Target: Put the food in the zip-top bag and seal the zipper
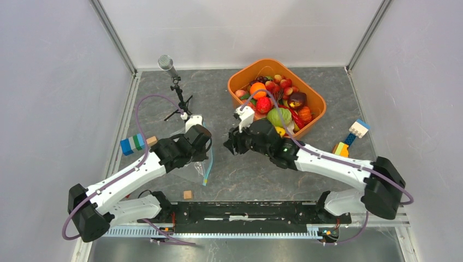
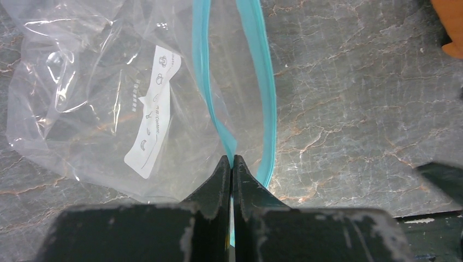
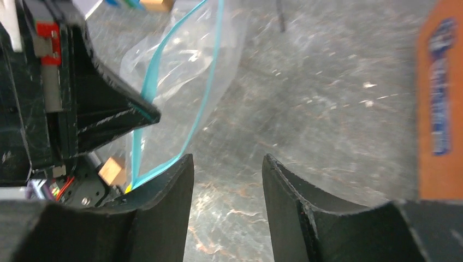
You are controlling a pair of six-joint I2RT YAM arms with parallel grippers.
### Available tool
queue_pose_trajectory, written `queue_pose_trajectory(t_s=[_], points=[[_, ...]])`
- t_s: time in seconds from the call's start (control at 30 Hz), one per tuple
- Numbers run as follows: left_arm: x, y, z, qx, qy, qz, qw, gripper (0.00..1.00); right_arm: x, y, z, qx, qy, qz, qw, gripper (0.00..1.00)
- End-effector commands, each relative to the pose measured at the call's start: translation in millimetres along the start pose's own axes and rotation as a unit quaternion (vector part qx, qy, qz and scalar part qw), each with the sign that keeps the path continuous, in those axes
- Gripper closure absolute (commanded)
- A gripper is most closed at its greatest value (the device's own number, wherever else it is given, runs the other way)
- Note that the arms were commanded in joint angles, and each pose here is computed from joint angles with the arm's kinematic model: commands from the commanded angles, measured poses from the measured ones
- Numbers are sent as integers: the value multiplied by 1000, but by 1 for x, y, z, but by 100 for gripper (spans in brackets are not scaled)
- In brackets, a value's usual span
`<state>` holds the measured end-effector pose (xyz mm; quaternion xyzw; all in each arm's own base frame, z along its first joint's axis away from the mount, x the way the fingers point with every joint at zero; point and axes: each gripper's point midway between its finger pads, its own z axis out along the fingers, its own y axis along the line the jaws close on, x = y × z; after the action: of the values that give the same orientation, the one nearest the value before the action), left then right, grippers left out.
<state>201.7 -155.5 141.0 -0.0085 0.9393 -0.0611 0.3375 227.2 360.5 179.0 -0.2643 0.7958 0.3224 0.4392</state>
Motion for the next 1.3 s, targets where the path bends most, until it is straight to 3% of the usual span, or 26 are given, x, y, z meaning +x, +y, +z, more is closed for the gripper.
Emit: queue_pose_trajectory(t_s=[0.0,0.13,0.3,0.67,0.97,1.27], points=[[-10,-11,-2,30,-18,3,999,98,-44,-52,-33,117,-61,-22,991,46],[-9,-11,-3,37,-18,3,999,98,-77,-109,-66,204,-95,-9,974,43],[-10,-10,-8,46,-26,0,999,98,-85,-169,-97,296,-104,9,949,29],[-11,-13,-11,60,-29,7,998,98,-70,-266,-130,395,-77,55,914,27],[-10,-14,-11,65,-28,11,997,98,-62,-324,-115,409,-94,145,896,7],[-11,-14,-12,67,-30,13,997,98,-60,-356,-102,454,-126,194,860,5]])
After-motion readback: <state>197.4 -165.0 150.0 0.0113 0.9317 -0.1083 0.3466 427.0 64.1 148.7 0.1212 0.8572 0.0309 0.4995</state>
